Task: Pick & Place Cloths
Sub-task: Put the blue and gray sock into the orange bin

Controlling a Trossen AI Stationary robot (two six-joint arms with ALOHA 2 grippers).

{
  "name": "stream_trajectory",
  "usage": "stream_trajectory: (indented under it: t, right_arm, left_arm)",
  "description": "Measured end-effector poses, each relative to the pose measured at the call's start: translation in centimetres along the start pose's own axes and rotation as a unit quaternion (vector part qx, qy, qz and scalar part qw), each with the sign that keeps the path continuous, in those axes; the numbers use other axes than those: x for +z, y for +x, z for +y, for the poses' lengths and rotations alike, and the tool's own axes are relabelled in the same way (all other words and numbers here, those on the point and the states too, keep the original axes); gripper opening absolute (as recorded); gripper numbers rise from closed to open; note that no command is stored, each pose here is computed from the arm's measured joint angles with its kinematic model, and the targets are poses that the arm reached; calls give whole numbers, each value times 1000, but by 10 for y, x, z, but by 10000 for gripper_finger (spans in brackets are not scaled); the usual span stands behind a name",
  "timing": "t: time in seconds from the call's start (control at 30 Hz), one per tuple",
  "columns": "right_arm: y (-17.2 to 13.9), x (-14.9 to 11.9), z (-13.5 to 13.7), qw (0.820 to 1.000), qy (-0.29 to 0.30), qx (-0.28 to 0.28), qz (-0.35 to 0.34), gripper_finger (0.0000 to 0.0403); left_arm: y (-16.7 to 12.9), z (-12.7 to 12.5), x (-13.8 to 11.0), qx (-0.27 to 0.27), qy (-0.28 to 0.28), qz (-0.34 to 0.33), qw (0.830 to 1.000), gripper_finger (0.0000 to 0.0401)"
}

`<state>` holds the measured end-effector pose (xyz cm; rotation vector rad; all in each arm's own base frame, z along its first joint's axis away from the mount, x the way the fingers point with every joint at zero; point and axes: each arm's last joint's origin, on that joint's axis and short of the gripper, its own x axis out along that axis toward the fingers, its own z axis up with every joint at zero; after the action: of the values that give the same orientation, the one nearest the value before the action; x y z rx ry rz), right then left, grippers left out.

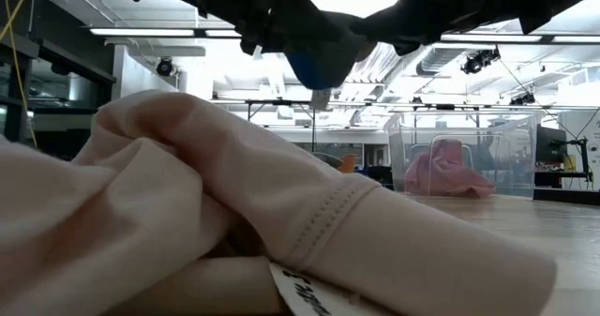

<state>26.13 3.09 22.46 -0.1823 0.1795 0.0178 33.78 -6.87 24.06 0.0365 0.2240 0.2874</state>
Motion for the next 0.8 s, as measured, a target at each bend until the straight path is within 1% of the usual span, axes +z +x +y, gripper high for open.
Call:
stream_trajectory:
  t: [0.07, 0.17, 0.2, 0.23, 0.3, 0.37, 0.43, 0.5, 0.6, 0.63, 0.7, 0.8]
  right_arm:
    - [0, 0, -1, 1000, 1, -2, 0, 5]
    - [0, 0, -2, 1000, 2, -4, 1, 5]
    - [0, 0, -2, 1000, 2, -4, 1, 5]
    - [0, 0, -2, 1000, 2, -5, 1, 7]
    - [0, 0, -2, 1000, 2, -5, 1, 14]
    - [0, -1, -3, 1000, 2, -16, 3, 28]
    - [0, -1, -4, 999, 5, -38, 6, 47]
    - [0, -1, -5, 998, 24, -51, 7, 73]
    - [0, -1, -5, 996, 65, -62, 8, 127]
    - [0, -2, -5, 995, 70, -68, 11, 147]
    - [0, -4, -6, 994, 68, -83, 23, 192]
    - [-1, -8, -9, 988, 61, -136, 46, 255]
  left_arm:
    - [0, 0, 0, 0, 0, 0, 1000, 148]
    - [0, 0, 0, 0, 1, 0, 1000, 53]
    - [0, 0, 0, 0, 1, 0, 1000, 27]
    - [0, 0, 0, 0, 2, 0, 1000, 15]
    - [0, 0, 0, 0, 4, 0, 1000, 11]
    - [0, 0, 0, 0, 7, 1, 1000, 5]
    - [0, 0, 0, 0, 10, 0, 1000, 5]
    - [0, 0, 0, 0, 12, 1, 1000, 3]
    - [0, 0, 0, 3, 12, 1, 1000, 2]
    - [0, 1, -1, 6, 13, 2, 1000, 2]
    - [0, 1, -1, 15, 14, 4, 1000, 2]
    - [1, 6, -2, 54, 16, 7, 998, 1]
